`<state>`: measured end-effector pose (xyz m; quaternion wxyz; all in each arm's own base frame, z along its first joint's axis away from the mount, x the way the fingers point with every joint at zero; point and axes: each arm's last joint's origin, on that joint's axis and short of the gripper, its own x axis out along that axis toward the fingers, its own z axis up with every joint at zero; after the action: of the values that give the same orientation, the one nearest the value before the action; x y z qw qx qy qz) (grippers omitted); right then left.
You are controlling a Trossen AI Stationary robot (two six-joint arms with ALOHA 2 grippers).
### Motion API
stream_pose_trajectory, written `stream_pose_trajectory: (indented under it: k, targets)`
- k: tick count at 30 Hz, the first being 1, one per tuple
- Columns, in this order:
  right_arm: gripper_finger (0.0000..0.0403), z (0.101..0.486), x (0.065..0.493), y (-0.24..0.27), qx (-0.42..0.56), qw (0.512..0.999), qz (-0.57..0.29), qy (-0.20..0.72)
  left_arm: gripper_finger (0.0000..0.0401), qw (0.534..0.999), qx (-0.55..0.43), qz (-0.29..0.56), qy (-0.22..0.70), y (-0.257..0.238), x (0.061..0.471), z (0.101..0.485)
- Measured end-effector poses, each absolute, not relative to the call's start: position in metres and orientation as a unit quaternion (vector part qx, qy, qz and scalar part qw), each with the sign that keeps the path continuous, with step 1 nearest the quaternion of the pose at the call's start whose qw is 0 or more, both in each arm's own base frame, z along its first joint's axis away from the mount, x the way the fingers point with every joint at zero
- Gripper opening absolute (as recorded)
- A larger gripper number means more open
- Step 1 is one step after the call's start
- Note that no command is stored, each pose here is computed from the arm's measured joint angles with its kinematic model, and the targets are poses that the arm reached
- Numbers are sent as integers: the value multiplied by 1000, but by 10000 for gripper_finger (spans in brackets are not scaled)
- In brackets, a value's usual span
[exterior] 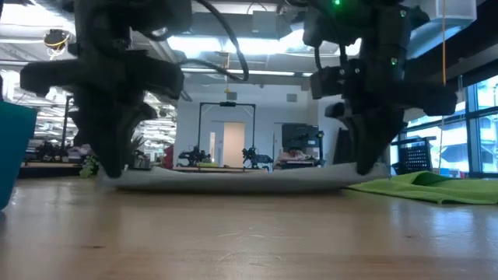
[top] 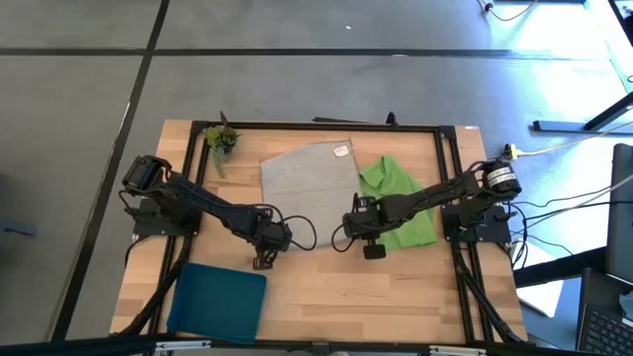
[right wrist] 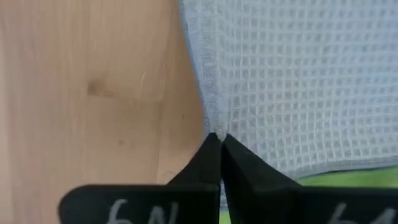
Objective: Fold microfiber towels
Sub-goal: Fold the gray microfiber cloth
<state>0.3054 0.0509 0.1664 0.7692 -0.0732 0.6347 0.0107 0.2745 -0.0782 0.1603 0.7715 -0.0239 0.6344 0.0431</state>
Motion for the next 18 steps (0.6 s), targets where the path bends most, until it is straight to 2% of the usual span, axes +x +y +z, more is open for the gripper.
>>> stream_pose_trajectory:
  k: [12, 18]
  targets:
    - [2, 210, 317, 50, -114, 766, -33, 632, 0, 752, 36, 103, 650, -78, 283, 209]
    - [2, 232, 321, 46, -159, 761, -86, 623, 0, 750, 77, 145, 641, -77, 286, 241]
